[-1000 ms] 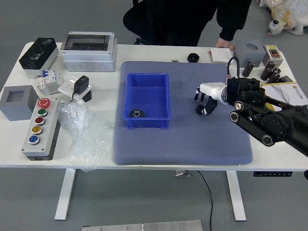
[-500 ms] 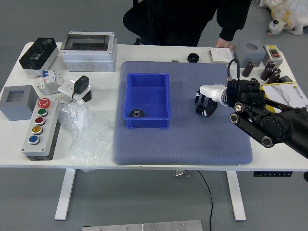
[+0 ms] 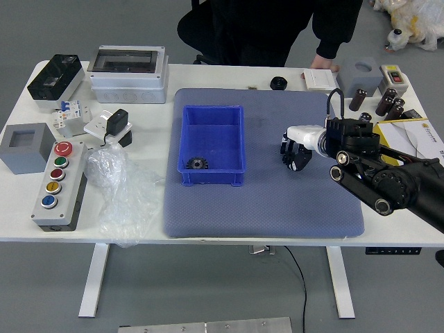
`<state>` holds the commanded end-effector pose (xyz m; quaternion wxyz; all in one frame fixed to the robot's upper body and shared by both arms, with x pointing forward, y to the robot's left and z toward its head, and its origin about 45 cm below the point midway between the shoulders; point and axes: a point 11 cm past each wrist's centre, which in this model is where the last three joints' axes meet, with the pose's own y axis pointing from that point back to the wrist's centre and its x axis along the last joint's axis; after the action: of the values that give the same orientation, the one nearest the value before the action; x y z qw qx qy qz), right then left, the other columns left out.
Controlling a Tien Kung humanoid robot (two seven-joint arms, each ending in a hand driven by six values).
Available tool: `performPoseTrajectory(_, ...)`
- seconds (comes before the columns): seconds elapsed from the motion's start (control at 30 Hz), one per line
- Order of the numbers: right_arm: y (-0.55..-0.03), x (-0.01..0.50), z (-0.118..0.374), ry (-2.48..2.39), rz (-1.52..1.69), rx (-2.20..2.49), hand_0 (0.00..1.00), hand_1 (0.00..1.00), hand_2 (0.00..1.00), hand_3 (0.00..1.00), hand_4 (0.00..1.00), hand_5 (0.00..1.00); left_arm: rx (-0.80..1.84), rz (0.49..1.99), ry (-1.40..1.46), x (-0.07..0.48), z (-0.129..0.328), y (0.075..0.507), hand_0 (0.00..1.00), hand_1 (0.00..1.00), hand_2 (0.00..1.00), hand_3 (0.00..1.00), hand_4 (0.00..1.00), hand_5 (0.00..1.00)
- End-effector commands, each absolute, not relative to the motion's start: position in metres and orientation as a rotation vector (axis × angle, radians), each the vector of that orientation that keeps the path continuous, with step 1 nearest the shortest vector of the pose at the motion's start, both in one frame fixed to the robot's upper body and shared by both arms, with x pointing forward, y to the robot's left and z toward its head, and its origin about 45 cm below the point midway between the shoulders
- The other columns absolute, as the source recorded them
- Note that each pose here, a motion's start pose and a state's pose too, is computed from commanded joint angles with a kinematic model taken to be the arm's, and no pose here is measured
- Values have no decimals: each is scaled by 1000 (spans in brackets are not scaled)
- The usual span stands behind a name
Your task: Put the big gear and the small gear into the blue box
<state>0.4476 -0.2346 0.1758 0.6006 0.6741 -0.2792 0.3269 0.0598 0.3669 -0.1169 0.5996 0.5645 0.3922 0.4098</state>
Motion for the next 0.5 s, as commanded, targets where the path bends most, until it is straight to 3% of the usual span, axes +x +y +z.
performPoseTrajectory(0.3, -235, 446, 173, -650, 761, 1562, 489, 490, 629, 636, 702, 45, 1308, 949, 911, 59, -117, 366, 861, 830, 826, 777, 600, 374)
performPoseTrajectory(0.33, -235, 447, 173, -653, 763, 1561, 508, 440, 547, 618, 691, 41, 1307, 949, 912, 59, -117, 366, 861, 830, 826, 777, 600, 374)
performPoseTrajectory(0.5, -235, 447, 174, -671, 777, 1559, 508, 440, 547, 618, 691, 41, 1306, 947, 913, 59, -118, 364, 861, 830, 826, 777, 600, 374)
